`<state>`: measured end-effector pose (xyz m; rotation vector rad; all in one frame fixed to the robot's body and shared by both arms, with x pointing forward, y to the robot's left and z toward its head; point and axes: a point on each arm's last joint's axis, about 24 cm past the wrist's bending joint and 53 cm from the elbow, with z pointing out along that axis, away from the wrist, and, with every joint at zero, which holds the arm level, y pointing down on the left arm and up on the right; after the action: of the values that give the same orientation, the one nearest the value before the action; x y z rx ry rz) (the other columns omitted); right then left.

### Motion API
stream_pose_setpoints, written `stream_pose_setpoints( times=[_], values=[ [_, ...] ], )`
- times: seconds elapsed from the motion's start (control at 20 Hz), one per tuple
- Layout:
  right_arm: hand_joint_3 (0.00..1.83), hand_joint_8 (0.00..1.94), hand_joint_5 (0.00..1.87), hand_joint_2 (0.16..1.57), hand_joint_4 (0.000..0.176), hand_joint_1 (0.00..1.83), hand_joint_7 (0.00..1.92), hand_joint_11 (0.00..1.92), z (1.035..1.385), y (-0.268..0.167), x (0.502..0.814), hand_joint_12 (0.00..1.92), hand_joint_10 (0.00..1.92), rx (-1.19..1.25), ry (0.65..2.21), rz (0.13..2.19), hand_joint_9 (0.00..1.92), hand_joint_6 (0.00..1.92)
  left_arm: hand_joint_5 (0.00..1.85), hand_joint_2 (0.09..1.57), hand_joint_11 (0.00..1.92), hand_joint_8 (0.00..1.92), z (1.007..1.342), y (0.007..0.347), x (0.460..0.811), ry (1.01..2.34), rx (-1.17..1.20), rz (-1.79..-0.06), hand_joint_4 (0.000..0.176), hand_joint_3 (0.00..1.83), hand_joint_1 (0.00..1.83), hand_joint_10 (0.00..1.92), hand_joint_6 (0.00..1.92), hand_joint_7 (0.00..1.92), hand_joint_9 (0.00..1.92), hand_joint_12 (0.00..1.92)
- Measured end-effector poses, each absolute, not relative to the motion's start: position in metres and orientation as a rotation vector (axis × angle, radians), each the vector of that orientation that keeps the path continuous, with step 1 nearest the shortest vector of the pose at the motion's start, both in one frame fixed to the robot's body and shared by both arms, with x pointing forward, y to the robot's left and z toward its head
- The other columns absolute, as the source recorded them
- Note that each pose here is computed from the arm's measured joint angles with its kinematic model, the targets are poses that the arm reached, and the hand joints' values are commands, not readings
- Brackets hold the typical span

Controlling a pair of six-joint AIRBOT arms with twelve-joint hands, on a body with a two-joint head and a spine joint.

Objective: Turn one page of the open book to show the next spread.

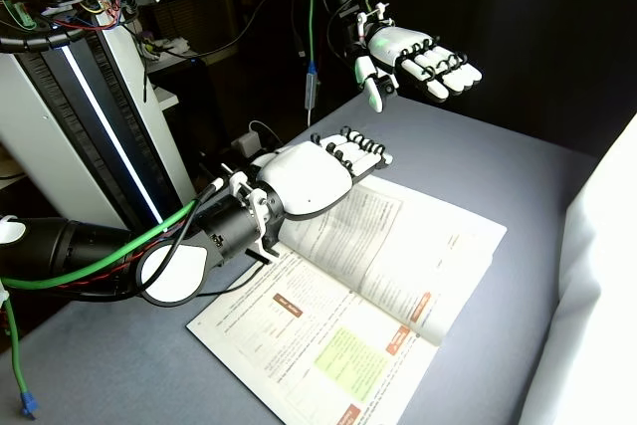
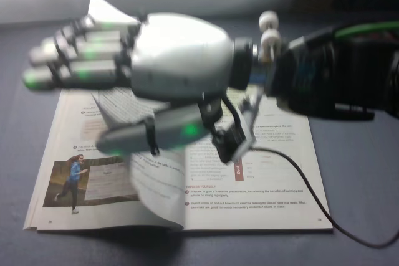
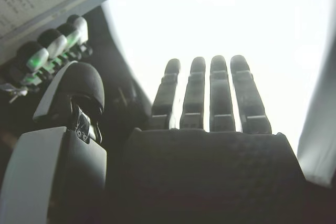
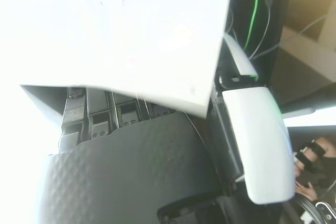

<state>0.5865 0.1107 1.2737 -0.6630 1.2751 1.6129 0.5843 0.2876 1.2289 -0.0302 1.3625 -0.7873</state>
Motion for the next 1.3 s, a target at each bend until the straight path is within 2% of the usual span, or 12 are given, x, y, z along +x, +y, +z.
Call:
stream_pose_setpoints(
  times=[0.05, 0.1, 0.15, 0.2, 0.25, 0.35, 0.4, 0.75, 0.9, 1.0, 1.15, 1.3],
  values=[
    [0.00, 0.00, 0.16, 1.28, 0.000, 0.04, 0.06, 0.00, 1.287, 0.107, 0.588, 0.39, 0.02, -0.641, 1.238, 1.631, 0.23, 0.01, 0.36, 1.36, 0.03, 0.00, 1.226, 0.288, 0.585, 1.369, -0.038, -0.788, 0.089, 0.00, 0.12, 0.01, 0.00, 0.36, 0.43, 1.05],
    [0.00, 0.00, 0.18, 1.28, 0.000, 0.04, 0.06, 0.00, 1.302, 0.099, 0.590, 0.26, 0.02, -0.621, 1.197, 1.644, 0.24, 0.01, 0.29, 1.47, 0.01, 0.00, 1.222, 0.286, 0.585, 1.384, -0.035, -0.791, 0.000, 0.03, 0.02, 0.01, 0.01, 0.35, 0.42, 1.30],
    [0.01, 0.01, 0.11, 1.30, 0.000, 0.01, 0.08, 0.00, 1.307, 0.091, 0.593, 0.23, 0.02, -0.607, 1.182, 1.643, 0.24, 0.00, 0.16, 1.44, 0.00, 0.01, 1.221, 0.285, 0.585, 1.389, -0.032, -0.794, 0.116, 0.02, 0.00, 0.02, 0.05, 0.22, 0.21, 0.85],
    [0.00, 0.00, 0.16, 1.29, 0.000, 0.03, 0.06, 0.00, 1.307, 0.082, 0.598, 0.22, 0.01, -0.602, 1.187, 1.619, 0.24, 0.02, 0.15, 1.54, 0.00, 0.03, 1.220, 0.285, 0.585, 1.391, -0.035, -0.794, 0.010, 0.03, 0.00, 0.00, 0.04, 0.07, 0.04, 0.24],
    [0.00, 0.01, 0.23, 1.24, 0.000, 0.13, 0.13, 0.00, 1.306, 0.073, 0.602, 0.19, 0.01, -0.601, 1.193, 1.591, 0.24, 0.02, 0.03, 1.53, 0.00, 0.01, 1.219, 0.285, 0.586, 1.393, -0.038, -0.793, 0.043, 0.02, 0.00, 0.00, 0.01, 0.01, 0.01, 0.05],
    [0.01, 0.00, 0.16, 1.28, 0.000, 0.03, 0.06, 0.00, 1.307, 0.053, 0.614, 0.20, 0.01, -0.569, 1.219, 1.539, 0.24, 0.03, 0.06, 1.54, 0.01, 0.00, 1.218, 0.284, 0.585, 1.393, -0.038, -0.798, 0.022, 0.01, 0.00, 0.00, 0.02, 0.00, 0.00, 0.01],
    [0.00, 0.00, 0.23, 1.24, 0.000, 0.13, 0.13, 0.00, 1.307, 0.047, 0.617, 0.19, 0.00, -0.557, 1.226, 1.524, 0.24, 0.02, 0.01, 1.50, 0.00, 0.00, 1.218, 0.284, 0.585, 1.394, -0.038, -0.801, 0.044, 0.00, 0.00, 0.00, 0.00, 0.00, 0.00, 0.00],
    [0.00, 0.00, 0.00, 1.24, 0.000, 0.00, 0.00, 0.00, 1.258, 0.010, 0.622, 0.00, 0.00, -0.497, 1.391, 1.446, 0.00, 0.00, 0.00, 1.49, 0.00, 0.00, 1.208, 0.274, 0.584, 1.419, -0.048, -0.844, 0.034, 0.00, 0.00, 0.00, 0.00, 0.00, 0.00, 0.00],
    [0.03, 0.00, 0.00, 1.35, 0.000, 0.00, 0.00, 0.00, 1.223, -0.027, 0.634, 0.00, 0.00, -0.391, 1.516, 1.382, 0.00, 0.00, 0.00, 1.45, 0.00, 0.00, 1.202, 0.262, 0.587, 1.426, -0.040, -0.889, 0.078, 0.00, 0.00, 0.00, 0.00, 0.00, 0.00, 0.00],
    [0.02, 0.00, 0.00, 1.33, 0.000, 0.00, 0.00, 0.00, 1.213, -0.046, 0.639, 0.00, 0.00, -0.335, 1.556, 1.353, 0.00, 0.00, 0.00, 1.45, 0.00, 0.00, 1.200, 0.254, 0.590, 1.433, -0.030, -0.912, 0.076, 0.00, 0.00, 0.00, 0.00, 0.00, 0.00, 0.00],
    [0.01, 0.00, 0.00, 1.31, 0.000, 0.00, 0.00, 0.00, 1.212, -0.045, 0.638, 0.00, 0.00, -0.329, 1.561, 1.359, 0.00, 0.00, 0.01, 1.41, 0.00, 0.00, 1.196, 0.250, 0.590, 1.451, -0.023, -0.917, 0.005, 0.00, 0.00, 0.00, 0.00, 0.00, 0.00, 0.00],
    [0.01, 0.00, 0.00, 1.31, 0.000, 0.00, 0.00, 0.00, 1.195, -0.066, 0.631, 0.00, 0.00, -0.295, 1.618, 1.324, 0.00, 0.00, 0.00, 1.34, 0.00, 0.00, 1.195, 0.237, 0.598, 1.447, -0.014, -0.961, 0.000, 0.00, 0.00, 0.00, 0.00, 0.00, 0.00, 0.00]
  ],
)
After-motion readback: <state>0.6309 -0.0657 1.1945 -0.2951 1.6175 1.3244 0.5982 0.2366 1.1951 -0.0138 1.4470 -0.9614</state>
